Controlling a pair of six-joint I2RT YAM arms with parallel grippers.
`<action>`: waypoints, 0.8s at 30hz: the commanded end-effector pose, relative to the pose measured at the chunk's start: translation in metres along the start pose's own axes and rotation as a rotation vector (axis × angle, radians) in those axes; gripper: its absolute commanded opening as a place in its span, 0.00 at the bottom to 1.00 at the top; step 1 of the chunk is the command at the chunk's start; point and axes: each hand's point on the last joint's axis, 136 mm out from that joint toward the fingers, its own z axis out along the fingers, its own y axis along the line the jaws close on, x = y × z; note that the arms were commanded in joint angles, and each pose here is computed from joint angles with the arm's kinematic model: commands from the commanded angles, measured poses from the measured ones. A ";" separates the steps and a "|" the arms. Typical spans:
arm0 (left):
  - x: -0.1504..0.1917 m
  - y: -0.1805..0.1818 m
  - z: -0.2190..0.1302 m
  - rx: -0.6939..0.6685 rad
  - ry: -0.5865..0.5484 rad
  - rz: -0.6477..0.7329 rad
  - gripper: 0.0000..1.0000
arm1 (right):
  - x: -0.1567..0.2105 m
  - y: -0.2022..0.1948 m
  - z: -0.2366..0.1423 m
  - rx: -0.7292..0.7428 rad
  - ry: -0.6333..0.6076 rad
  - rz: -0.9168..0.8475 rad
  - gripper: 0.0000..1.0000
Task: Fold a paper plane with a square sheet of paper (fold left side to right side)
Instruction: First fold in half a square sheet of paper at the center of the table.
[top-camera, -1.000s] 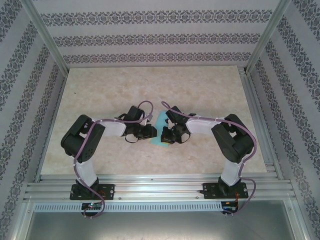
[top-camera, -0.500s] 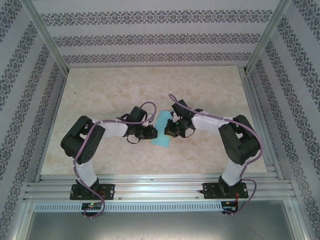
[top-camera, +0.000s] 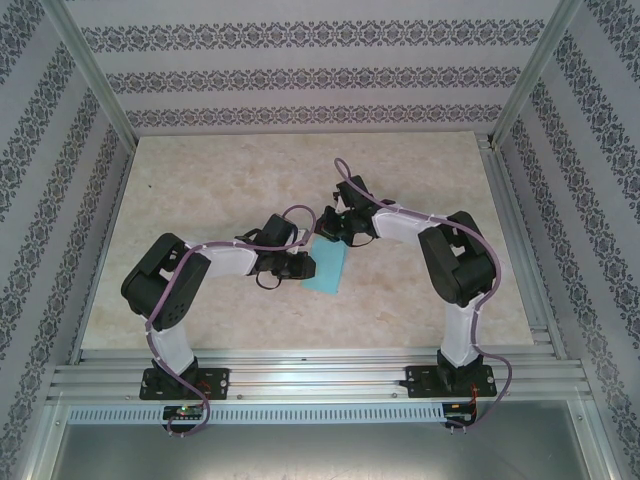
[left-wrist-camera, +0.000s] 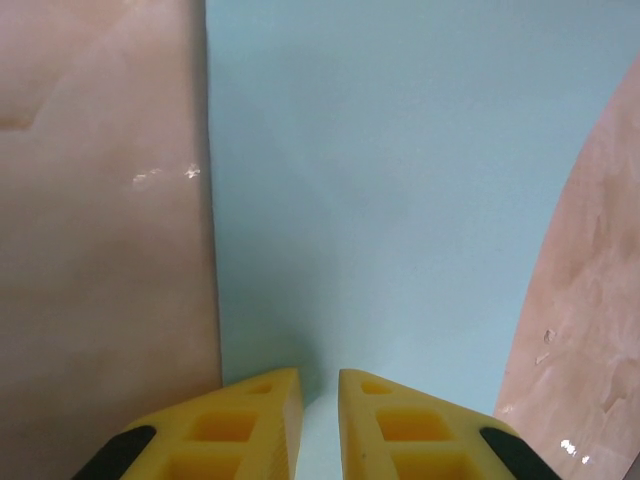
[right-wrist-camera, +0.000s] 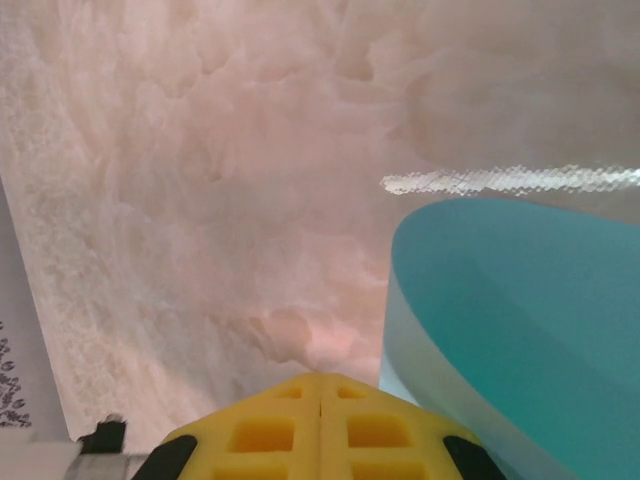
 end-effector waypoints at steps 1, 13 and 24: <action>0.059 0.040 0.014 -0.162 0.180 -0.046 0.18 | 0.001 0.014 0.011 -0.037 0.007 0.003 0.04; 0.061 0.039 0.015 -0.166 0.186 -0.043 0.18 | 0.007 -0.006 0.034 0.017 0.043 -0.022 0.04; 0.069 0.043 0.015 -0.178 0.201 -0.045 0.18 | -0.007 -0.032 0.039 0.158 0.031 -0.090 0.04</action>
